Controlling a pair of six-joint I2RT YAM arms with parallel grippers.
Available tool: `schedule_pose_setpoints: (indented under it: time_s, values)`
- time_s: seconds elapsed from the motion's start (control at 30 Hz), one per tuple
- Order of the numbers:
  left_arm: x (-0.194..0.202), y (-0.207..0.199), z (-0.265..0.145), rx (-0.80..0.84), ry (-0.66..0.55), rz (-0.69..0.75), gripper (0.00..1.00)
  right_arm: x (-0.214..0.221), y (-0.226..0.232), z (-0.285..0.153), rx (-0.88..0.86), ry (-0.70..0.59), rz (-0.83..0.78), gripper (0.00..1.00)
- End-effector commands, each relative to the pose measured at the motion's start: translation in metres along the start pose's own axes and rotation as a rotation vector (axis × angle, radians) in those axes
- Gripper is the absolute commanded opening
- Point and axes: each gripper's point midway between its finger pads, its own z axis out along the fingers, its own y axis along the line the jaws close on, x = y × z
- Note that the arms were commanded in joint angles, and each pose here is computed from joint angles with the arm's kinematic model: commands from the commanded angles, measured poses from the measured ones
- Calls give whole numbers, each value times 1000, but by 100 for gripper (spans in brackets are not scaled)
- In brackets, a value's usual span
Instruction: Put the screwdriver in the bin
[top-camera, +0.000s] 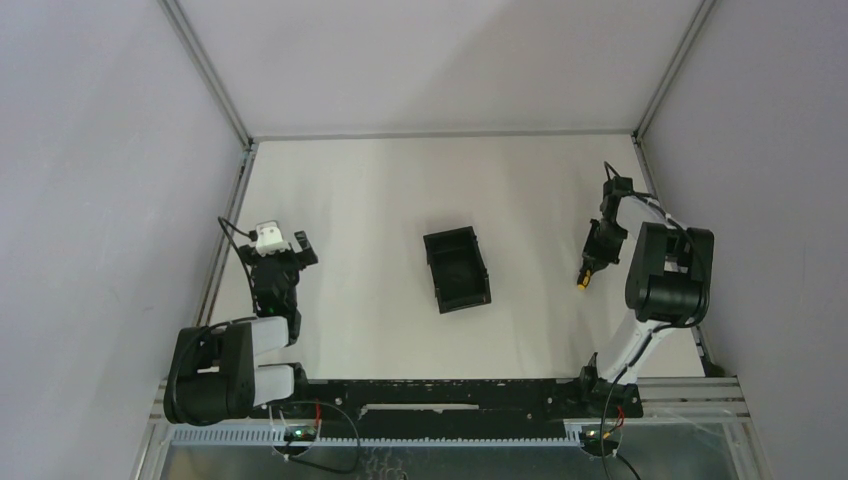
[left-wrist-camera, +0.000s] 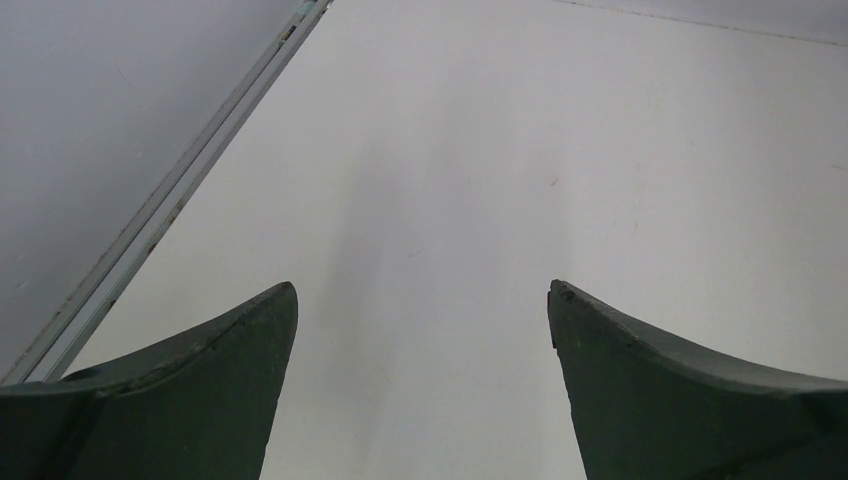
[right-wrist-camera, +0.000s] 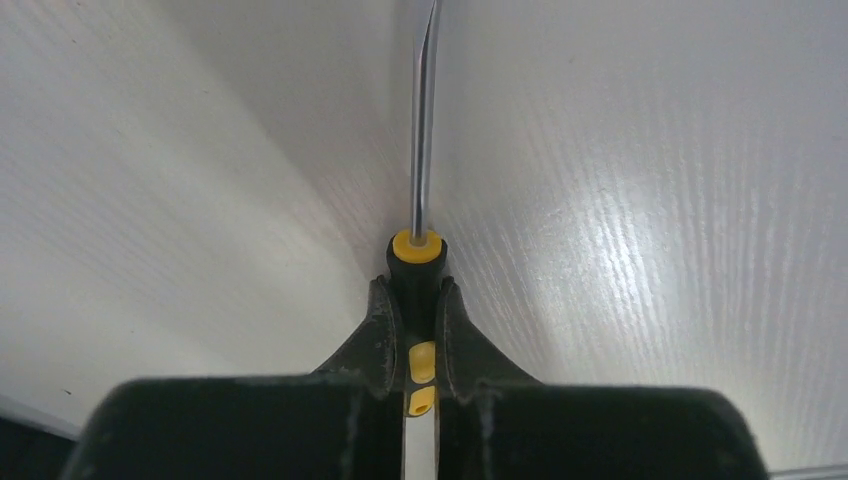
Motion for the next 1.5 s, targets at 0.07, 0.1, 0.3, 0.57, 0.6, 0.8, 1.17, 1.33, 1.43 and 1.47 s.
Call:
schedule_pose_setpoints:
  time_s: [0.07, 0.1, 0.3, 0.57, 0.6, 0.8, 1.17, 1.33, 1.43, 1.47]
  values:
    - [-30, -4, 10, 6, -85, 3, 100, -31, 2, -77, 38, -140, -65, 0]
    - [-30, -4, 10, 5, -86, 2, 100, -32, 3, -93, 35, -154, -61, 0]
    - [-30, -4, 10, 5, -85, 3, 100, -28, 17, -163, -28, -190, -43, 0]
    - [-30, -3, 10, 3, -85, 4, 100, -14, 60, -191, -62, -228, -161, 0]
    - [-30, -4, 10, 4, -85, 3, 100, -10, 71, -193, -72, -240, -194, 0]
    - [-30, -4, 10, 5, -85, 3, 100, 54, 193, -204, -270, -332, -626, 0]
    - [-30, -4, 10, 4, -85, 3, 100, 122, 282, -147, -256, -380, -1131, 0]
    - [-30, -4, 10, 4, -85, 3, 100, 126, 281, -108, -211, -337, -1162, 0]
    - [-29, -4, 10, 4, -84, 3, 100, 130, 278, -90, -201, -322, -1173, 0]
    - [-29, -4, 10, 5, -84, 3, 100, 131, 278, -84, -202, -314, -1177, 0]
